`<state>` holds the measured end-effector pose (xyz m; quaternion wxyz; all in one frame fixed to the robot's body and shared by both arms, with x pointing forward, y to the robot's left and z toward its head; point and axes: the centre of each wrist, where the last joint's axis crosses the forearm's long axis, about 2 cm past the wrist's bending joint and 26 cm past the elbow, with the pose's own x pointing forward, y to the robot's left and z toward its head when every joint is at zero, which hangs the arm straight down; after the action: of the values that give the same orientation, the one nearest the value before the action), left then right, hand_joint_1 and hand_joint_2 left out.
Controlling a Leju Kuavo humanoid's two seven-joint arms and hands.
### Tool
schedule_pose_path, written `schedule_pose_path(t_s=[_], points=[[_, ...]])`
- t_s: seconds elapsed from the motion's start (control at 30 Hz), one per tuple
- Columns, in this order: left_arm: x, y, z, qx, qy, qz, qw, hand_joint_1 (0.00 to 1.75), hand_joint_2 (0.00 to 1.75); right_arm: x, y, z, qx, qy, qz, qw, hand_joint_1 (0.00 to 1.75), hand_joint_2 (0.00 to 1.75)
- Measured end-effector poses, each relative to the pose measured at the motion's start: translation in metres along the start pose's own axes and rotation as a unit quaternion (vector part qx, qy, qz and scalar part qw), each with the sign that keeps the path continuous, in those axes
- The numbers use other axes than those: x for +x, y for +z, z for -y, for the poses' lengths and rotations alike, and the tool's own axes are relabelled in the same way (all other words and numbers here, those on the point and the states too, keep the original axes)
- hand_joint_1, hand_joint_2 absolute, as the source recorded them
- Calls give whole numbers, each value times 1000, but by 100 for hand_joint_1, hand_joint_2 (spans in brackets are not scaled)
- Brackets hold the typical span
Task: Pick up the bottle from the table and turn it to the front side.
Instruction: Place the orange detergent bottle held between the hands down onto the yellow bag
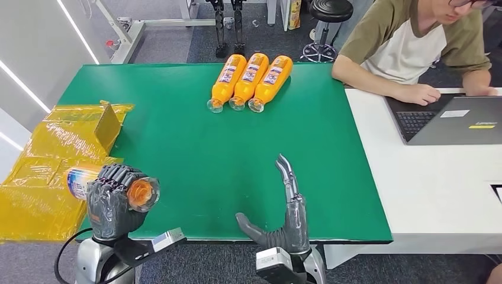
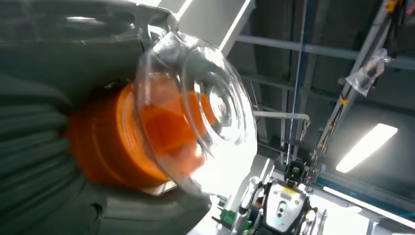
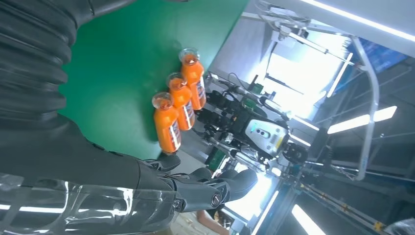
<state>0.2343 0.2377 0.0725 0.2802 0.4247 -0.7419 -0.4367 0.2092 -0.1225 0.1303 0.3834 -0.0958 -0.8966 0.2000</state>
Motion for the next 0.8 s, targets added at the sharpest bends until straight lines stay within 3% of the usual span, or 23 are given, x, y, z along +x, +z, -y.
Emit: schedule_pose_path(t_s=[0.13,0.27,0.43,0.53,0.67,0.8], points=[[-16,3,-2,-12,-35,-9,999,175,175,7,-2,2,-13,-12,13,1000,0,175],[-61,-5,1,-68,-122,12,990,175,175,11,-6,6,-54,-32,40,997,0,175],[-134,-47,4,-191,-192,86,959,175,175,17,-12,12,-90,-45,57,993,0,175],[-165,-76,1,-293,-213,121,924,175,175,19,-15,14,-95,-48,63,992,0,175],[-186,-88,0,-388,-231,131,882,175,175,22,-17,16,-101,-50,68,991,0,175],[-196,-89,-1,-424,-239,126,864,175,175,24,-18,18,-107,-50,71,991,0,175]])
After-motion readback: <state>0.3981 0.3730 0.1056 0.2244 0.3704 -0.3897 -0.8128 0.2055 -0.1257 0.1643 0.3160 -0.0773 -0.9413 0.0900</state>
